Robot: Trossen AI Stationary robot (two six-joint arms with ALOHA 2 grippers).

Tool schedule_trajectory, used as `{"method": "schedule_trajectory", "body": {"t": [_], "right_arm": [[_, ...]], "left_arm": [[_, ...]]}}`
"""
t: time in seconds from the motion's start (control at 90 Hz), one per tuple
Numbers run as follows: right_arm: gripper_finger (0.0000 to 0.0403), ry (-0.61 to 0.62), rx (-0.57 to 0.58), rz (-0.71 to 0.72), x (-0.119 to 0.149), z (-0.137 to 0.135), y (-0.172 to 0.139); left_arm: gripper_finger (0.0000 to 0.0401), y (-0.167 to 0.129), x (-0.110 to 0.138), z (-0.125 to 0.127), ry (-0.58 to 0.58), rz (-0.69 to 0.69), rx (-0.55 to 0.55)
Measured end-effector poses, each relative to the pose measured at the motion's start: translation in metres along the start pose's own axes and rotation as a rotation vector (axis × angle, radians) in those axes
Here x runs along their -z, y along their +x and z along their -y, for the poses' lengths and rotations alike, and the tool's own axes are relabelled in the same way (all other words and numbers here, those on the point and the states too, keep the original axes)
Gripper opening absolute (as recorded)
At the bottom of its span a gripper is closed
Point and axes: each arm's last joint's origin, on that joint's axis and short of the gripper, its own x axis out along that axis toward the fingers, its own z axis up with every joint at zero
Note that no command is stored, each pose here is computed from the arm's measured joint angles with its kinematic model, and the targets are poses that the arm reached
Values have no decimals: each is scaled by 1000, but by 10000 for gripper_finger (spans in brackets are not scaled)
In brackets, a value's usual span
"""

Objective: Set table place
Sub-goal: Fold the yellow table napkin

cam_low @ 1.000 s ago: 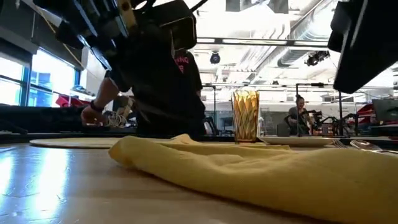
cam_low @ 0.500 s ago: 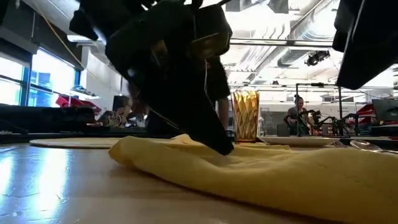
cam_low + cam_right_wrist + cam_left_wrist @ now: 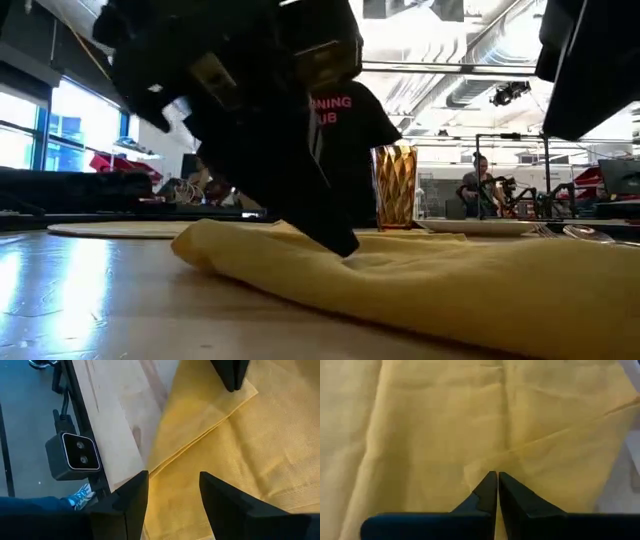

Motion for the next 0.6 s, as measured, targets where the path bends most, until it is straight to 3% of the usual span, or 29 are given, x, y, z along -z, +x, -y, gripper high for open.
{"method": "schedule_trajectory", "body": {"t": [0.3,0.6], "right_arm": [[161,-1,2,-1,0,0,0],[161,2,5,-1,-1,1,0]], "left_arm": [[9,-12,-7,6,-57,47,-16],[89,3,-9,-16,-138,57,-39]]}}
